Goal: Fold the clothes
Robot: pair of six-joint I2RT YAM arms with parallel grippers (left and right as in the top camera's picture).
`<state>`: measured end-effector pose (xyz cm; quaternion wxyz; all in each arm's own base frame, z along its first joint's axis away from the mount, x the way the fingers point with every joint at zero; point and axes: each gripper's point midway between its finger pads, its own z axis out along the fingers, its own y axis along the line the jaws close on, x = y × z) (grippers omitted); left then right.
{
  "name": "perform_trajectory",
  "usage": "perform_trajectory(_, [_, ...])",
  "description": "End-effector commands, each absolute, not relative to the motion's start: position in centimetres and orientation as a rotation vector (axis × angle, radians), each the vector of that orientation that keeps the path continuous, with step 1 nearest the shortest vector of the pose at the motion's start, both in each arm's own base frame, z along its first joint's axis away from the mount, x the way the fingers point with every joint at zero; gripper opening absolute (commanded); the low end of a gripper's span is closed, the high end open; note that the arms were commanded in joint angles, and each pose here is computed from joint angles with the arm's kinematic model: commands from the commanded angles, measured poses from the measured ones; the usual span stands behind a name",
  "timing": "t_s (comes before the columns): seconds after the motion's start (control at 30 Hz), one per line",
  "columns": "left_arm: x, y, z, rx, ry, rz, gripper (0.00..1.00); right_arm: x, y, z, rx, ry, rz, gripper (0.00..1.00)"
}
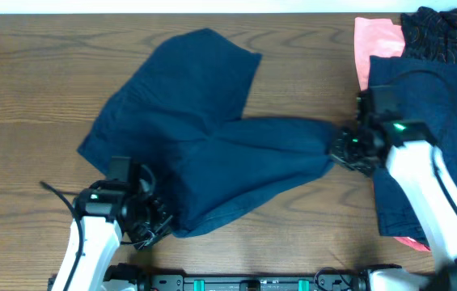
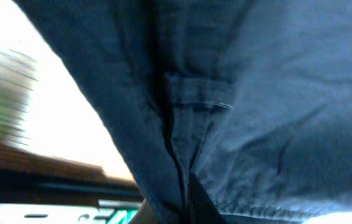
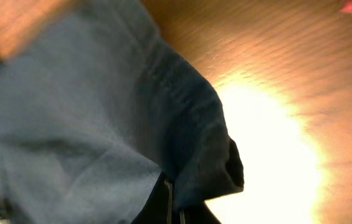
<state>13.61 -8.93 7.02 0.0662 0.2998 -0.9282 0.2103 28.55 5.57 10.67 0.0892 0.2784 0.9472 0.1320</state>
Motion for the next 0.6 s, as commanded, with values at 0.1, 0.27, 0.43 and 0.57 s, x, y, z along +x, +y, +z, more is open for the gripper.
perform_trajectory(0.1, [13.2, -11.8, 10.8, 0.677, -2.969, 0.722, 0.06, 28.1, 1.6, 16.0, 0.762, 2.609, 0.316, 0.01])
perform_trajectory(0.27, [14.9, -11.6, 12.0, 0.657, -3.183, 0.706, 0.06, 28.5, 0.6, 19.0, 0.628, 2.536, 0.292, 0.01])
perform_trajectory(0.43, [18.6, -11.1, 13.2, 0.746, -3.33, 0.751, 0.06, 30.3, 1.4, 20.3, 0.505, 2.551, 0.284, 0.01])
perform_trajectory(0.57, [21.3, -9.6, 13.4, 0.918, -3.367, 0.742, 0.06, 33.2, 2.6, 21.5, 0.383, 2.552, 0.28, 0.01])
